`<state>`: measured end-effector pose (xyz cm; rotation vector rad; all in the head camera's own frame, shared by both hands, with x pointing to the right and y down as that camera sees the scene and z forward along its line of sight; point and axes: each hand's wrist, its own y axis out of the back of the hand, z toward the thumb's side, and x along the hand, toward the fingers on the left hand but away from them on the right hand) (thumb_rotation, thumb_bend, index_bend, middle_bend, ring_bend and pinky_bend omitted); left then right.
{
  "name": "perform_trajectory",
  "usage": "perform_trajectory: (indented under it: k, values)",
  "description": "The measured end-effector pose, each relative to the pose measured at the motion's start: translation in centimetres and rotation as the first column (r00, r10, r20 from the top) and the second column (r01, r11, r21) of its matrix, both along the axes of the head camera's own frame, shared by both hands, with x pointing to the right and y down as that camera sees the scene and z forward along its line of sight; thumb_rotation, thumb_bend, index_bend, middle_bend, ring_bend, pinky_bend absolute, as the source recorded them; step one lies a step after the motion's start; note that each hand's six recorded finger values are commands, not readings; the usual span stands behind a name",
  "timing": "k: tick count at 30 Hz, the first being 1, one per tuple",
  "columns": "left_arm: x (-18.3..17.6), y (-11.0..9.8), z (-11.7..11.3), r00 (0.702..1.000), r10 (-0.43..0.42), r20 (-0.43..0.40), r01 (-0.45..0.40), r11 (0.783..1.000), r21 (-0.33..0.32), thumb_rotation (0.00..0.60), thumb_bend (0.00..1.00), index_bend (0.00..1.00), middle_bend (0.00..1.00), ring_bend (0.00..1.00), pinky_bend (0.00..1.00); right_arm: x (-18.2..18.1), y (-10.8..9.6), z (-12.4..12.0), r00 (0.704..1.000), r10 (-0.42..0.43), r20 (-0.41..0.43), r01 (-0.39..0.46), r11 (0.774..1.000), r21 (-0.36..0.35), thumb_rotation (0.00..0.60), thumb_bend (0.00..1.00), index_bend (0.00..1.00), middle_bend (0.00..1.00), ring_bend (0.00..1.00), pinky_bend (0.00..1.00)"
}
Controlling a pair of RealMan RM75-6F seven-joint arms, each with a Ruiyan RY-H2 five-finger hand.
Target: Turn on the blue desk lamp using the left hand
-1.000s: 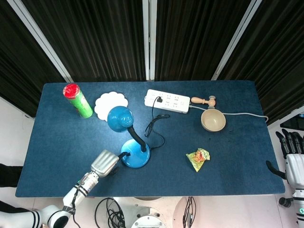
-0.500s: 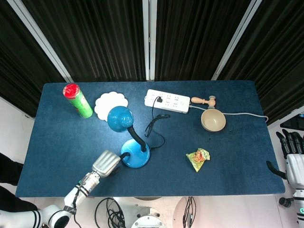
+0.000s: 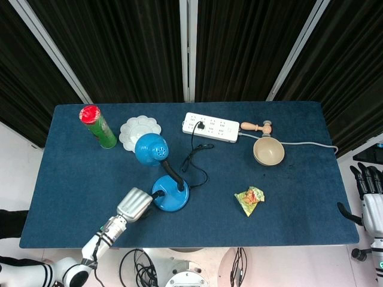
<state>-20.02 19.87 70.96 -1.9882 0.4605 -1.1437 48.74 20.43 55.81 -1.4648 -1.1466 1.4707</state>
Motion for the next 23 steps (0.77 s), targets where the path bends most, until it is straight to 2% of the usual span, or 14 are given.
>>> perform_trajectory:
  k: [7,10,12,13,14,16,17,19,23]
  values:
    - [-3.1,-1.7,-3.0,0.996,-0.091,-0.003,0.091,0.989,0.117,0.600,0.37,0.23,0.79,0.75,0.81,-0.6,0.0,0.0,1.000,-0.019,0.006,0.019,1.000,0.003,0.600,0.18,0.00,0.00,0.00,0.00]
    - [-6.1,-2.3,-4.6,0.986,-0.165,0.009,0.161,0.970,0.182,0.600,0.27,0.25,0.75,0.72,0.78,-0.9,0.0,-0.1,1.000,-0.025,0.007,0.025,1.000,0.006,0.600,0.18,0.00,0.00,0.00,0.00]
    - [-8.1,-2.5,-5.6,0.976,-0.218,0.012,0.210,0.951,0.225,0.600,0.19,0.25,0.64,0.60,0.71,-1.0,0.1,-0.1,1.000,-0.029,0.006,0.029,1.000,0.006,0.600,0.18,0.00,0.00,0.00,0.00]
    - [-9.5,-2.5,-6.3,0.967,-0.256,0.012,0.244,0.936,0.255,0.600,0.13,0.26,0.52,0.45,0.62,-1.2,0.1,-0.1,0.999,-0.031,0.006,0.031,0.999,0.006,0.600,0.18,0.00,0.00,0.00,0.00]
    - [-10.7,-2.5,-6.8,0.958,-0.285,0.014,0.270,0.922,0.278,0.600,0.11,0.25,0.43,0.36,0.56,-1.3,0.2,-0.1,0.999,-0.034,0.005,0.034,0.999,0.005,0.600,0.18,0.00,0.00,0.00,0.00]
    - [-13.9,-2.3,-8.0,0.935,-0.354,0.031,0.326,0.888,0.325,0.600,0.06,0.20,0.18,0.10,0.35,-1.5,0.2,-0.1,0.999,-0.041,0.002,0.041,0.999,0.003,0.600,0.18,0.00,0.00,0.00,0.00]
    - [-15.3,-2.1,-8.5,0.923,-0.383,0.045,0.347,0.875,0.339,0.600,0.04,0.17,0.11,0.04,0.28,-1.6,0.3,0.0,0.999,-0.046,0.001,0.046,0.999,0.001,0.600,0.18,0.00,0.00,0.00,0.00]
    - [-17.7,-1.9,-9.2,0.899,-0.432,0.071,0.383,0.856,0.347,0.600,0.02,0.13,0.04,0.00,0.19,-1.9,0.4,0.1,0.998,-0.057,-0.004,0.057,0.998,-0.006,0.600,0.18,0.00,0.00,0.00,0.00]
    - [-22.0,-1.9,-10.8,0.853,-0.513,0.102,0.456,0.825,0.334,0.600,0.00,0.11,0.02,0.00,0.12,-2.3,0.7,0.2,0.997,-0.076,-0.013,0.076,0.997,-0.013,0.600,0.18,0.00,0.00,0.00,0.00]
